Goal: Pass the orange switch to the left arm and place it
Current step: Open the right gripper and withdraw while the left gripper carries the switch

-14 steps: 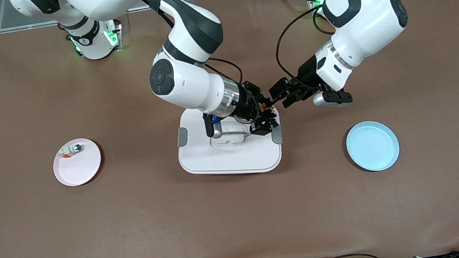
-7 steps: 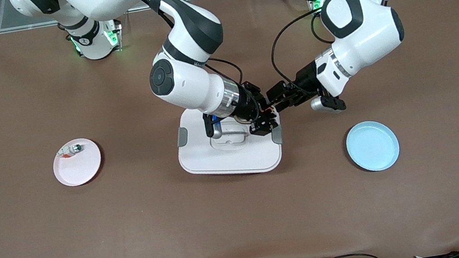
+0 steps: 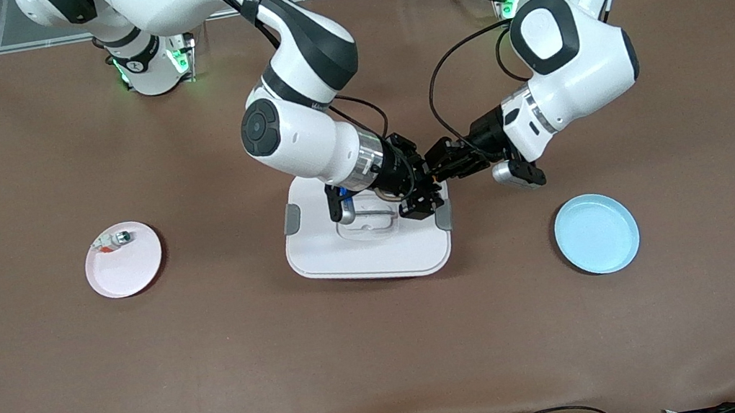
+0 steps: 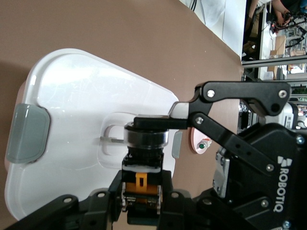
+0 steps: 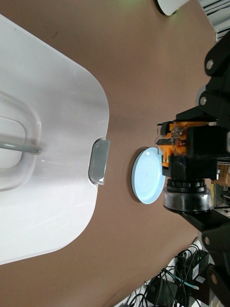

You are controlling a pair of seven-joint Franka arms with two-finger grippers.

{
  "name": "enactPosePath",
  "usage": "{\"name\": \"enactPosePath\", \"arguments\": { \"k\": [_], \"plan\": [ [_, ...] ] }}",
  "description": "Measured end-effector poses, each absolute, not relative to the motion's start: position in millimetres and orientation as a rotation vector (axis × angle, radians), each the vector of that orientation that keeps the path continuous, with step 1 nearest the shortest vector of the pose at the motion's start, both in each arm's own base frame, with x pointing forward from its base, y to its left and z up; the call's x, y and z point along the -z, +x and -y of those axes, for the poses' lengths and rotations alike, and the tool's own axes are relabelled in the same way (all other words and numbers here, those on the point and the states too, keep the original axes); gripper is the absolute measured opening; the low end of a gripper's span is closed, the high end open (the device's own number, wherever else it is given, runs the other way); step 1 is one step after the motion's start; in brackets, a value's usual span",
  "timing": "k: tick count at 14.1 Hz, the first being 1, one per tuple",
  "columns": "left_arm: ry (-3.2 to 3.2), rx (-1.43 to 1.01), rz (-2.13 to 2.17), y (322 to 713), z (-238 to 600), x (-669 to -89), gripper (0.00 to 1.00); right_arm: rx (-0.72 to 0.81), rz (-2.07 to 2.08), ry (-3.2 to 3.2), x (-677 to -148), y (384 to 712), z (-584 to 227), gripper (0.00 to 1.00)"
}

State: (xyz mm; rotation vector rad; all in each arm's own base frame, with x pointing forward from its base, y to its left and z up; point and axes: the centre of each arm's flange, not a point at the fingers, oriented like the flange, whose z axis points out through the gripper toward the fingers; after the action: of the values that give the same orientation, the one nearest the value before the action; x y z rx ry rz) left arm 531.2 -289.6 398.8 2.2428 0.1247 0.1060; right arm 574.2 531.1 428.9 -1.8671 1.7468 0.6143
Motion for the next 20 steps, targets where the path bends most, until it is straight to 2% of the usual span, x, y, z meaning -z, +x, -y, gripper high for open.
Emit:
{"name": "enactPosePath", "arguments": {
  "k": [4, 6, 7, 8, 14, 20],
  "plan": [
    [2.238, -0.106, -0.121, 533.7, 290.9, -398.4, 0.34, -0.612, -1.75, -1.864, -428.8, 576.1, -529.3, 0.73],
    [2.239, -0.106, -0.125, 534.6, 290.1, -396.6, 0.34, -0.607, -1.747, -1.857, -432.7, 578.3, -527.8, 0.86],
    [2.24, -0.106, -0.129, 535.2, 289.4, -395.4, 0.34, -0.604, -1.744, -1.852, -435.6, 580.3, -526.3, 0.98],
    [2.239, -0.109, -0.13, 536.2, 288.9, -396.0, 0.34, -0.601, -1.746, -1.848, -437.5, 582.8, -523.8, 1.0],
    [2.36, -0.206, 0.022, 551.1, 272.8, -407.4, 0.33, -0.625, -1.666, -2.083, -424.8, 616.8, -459.0, 1.0],
    [2.615, -0.303, 0.273, 576.5, 209.0, -405.1, 0.33, -0.55, -1.413, -2.437, -418.5, 643.4, -378.0, 1.0]
  ]
}}
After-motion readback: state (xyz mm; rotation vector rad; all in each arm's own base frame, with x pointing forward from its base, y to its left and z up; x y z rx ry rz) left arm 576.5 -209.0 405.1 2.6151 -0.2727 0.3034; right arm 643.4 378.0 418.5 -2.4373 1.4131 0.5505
